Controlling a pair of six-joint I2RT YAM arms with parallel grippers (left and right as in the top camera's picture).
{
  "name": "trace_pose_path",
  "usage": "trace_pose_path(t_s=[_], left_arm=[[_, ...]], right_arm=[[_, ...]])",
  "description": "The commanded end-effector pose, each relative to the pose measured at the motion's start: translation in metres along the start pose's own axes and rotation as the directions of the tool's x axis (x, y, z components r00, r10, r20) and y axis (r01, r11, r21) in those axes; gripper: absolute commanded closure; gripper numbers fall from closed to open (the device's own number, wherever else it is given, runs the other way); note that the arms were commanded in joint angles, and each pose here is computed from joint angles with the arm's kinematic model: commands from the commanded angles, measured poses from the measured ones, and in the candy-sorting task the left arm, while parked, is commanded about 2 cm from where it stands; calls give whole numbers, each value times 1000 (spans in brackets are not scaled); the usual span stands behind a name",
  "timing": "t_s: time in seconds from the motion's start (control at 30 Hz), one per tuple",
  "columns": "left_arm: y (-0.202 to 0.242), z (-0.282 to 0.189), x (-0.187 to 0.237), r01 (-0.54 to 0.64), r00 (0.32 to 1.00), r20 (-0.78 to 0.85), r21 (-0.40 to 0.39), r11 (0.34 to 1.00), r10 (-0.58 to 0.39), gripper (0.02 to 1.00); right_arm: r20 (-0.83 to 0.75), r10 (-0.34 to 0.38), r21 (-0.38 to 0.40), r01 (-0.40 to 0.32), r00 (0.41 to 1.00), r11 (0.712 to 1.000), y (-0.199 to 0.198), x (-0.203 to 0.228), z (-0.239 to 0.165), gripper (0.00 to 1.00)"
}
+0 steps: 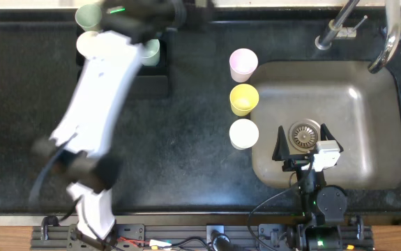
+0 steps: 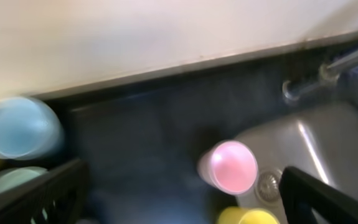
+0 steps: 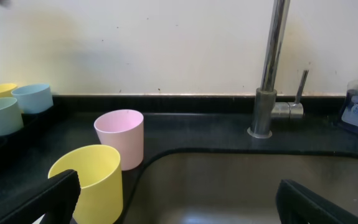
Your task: Store Cups
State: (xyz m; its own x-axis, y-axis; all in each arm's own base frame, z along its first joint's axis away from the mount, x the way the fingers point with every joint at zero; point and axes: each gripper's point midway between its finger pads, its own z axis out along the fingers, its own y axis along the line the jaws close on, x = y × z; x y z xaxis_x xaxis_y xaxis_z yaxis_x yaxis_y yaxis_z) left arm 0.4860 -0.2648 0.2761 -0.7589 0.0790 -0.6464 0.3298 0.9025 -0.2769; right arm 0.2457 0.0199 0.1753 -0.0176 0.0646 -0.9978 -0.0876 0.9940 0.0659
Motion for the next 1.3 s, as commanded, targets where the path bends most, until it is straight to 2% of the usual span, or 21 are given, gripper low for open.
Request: trace_pose_path(t_s=[0.03, 0.17, 0.43, 1.1, 1.13, 1.17, 1.2, 1.23, 1.27, 1.3], left_arm=[[-13, 62, 41, 169, 973, -140, -99, 981, -182, 20], [-10, 88, 72, 248, 934, -223, -157, 956, -279, 20], [-8, 107, 91, 282, 906, -272, -184, 942, -324, 20], [-3, 135, 121, 271, 880, -338, -222, 937, -334, 20], [-3, 135, 121, 270, 880, -337, -223, 937, -334, 51], [-3, 135, 120, 270, 881, -336, -223, 937, -334, 198], [-2, 135, 120, 270, 882, -333, -223, 937, -334, 483], [-3, 136, 119, 270, 883, -331, -220, 937, -333, 847], [-3, 136, 118, 271, 885, -327, -218, 938, -332, 982], [-3, 137, 117, 271, 887, -323, -215, 938, -330, 982]], right_arm=[[0, -2, -5, 2, 1000, 1000, 0, 3, 0, 5], [0, -2, -5, 2, 1000, 1000, 0, 3, 0, 5], [-1, -2, -5, 2, 1000, 1000, 0, 4, 0, 3], [-1, -2, -4, 2, 1000, 1000, 0, 4, 0, 7], [0, -2, -5, 2, 1000, 1000, 0, 3, 0, 5], [0, -2, -4, 2, 1000, 1000, 0, 3, 0, 5], [0, -2, -5, 2, 1000, 1000, 0, 3, 0, 5], [-1, -2, -5, 2, 1000, 1000, 0, 4, 0, 7], [0, -2, -5, 2, 1000, 1000, 0, 3, 0, 5], [-1, -2, -5, 2, 1000, 1000, 0, 4, 0, 3]])
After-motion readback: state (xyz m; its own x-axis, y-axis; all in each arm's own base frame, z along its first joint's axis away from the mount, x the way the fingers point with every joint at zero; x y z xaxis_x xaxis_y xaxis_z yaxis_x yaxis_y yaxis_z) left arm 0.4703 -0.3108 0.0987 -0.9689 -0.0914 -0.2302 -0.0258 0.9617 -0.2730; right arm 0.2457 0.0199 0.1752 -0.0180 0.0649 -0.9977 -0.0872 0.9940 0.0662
